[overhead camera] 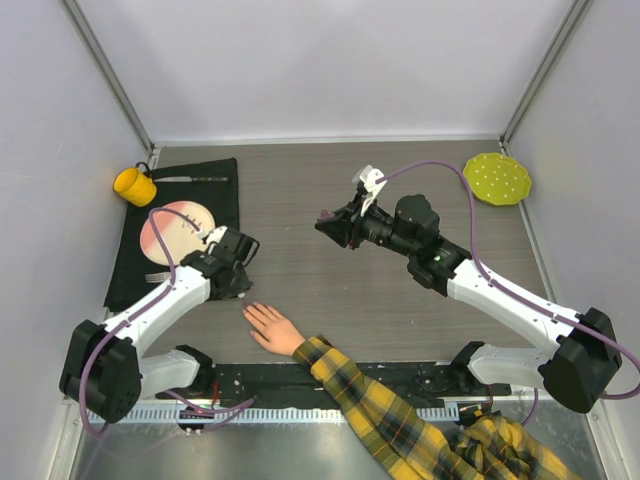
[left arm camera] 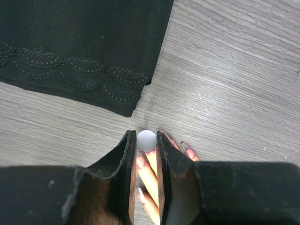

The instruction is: Paint the nails

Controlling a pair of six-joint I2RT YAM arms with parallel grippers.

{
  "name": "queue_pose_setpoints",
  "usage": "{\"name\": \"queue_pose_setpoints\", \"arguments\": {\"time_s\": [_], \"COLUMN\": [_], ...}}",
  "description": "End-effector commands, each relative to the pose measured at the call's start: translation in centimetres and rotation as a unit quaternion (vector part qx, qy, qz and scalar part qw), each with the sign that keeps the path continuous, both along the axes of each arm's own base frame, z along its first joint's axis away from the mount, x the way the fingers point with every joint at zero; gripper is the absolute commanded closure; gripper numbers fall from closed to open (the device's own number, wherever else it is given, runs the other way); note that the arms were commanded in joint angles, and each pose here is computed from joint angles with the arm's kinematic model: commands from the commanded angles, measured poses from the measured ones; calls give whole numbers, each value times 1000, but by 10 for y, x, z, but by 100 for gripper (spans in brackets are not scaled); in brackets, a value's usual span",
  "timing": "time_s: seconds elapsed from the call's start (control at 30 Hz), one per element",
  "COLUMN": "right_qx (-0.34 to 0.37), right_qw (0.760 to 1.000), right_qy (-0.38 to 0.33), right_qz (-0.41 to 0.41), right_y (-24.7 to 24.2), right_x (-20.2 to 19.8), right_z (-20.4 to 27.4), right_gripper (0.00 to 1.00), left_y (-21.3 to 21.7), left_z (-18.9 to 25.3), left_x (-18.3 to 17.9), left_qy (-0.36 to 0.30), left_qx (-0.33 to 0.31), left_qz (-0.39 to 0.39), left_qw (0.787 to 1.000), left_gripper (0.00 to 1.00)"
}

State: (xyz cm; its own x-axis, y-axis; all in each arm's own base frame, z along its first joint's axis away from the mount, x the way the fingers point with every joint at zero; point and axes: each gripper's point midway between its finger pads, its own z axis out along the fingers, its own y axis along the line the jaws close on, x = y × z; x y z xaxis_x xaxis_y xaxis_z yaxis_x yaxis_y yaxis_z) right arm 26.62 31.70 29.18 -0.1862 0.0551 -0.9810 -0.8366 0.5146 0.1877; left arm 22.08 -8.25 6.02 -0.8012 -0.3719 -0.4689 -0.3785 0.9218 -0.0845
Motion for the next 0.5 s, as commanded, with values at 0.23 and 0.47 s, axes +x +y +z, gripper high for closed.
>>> {"name": "queue_pose_setpoints", "arguments": {"time_s": [0.23,0.47], "right_qx": [34,32], "right_qw": [999,999], "right_qy": [-36,-36], "right_qz": [0,0], "right_y": [0,1], "right_x": [1,2], "right_z": [32,31], "right_gripper": [99,99], "left_y": [2,4], "left_z": [3,2], "left_x": [13,14], "left_qy": [-17,-14], "left_qx": [12,20], "left_qz": [9,10], "left_qw": [1000,1000], "left_gripper": [100,100]}}
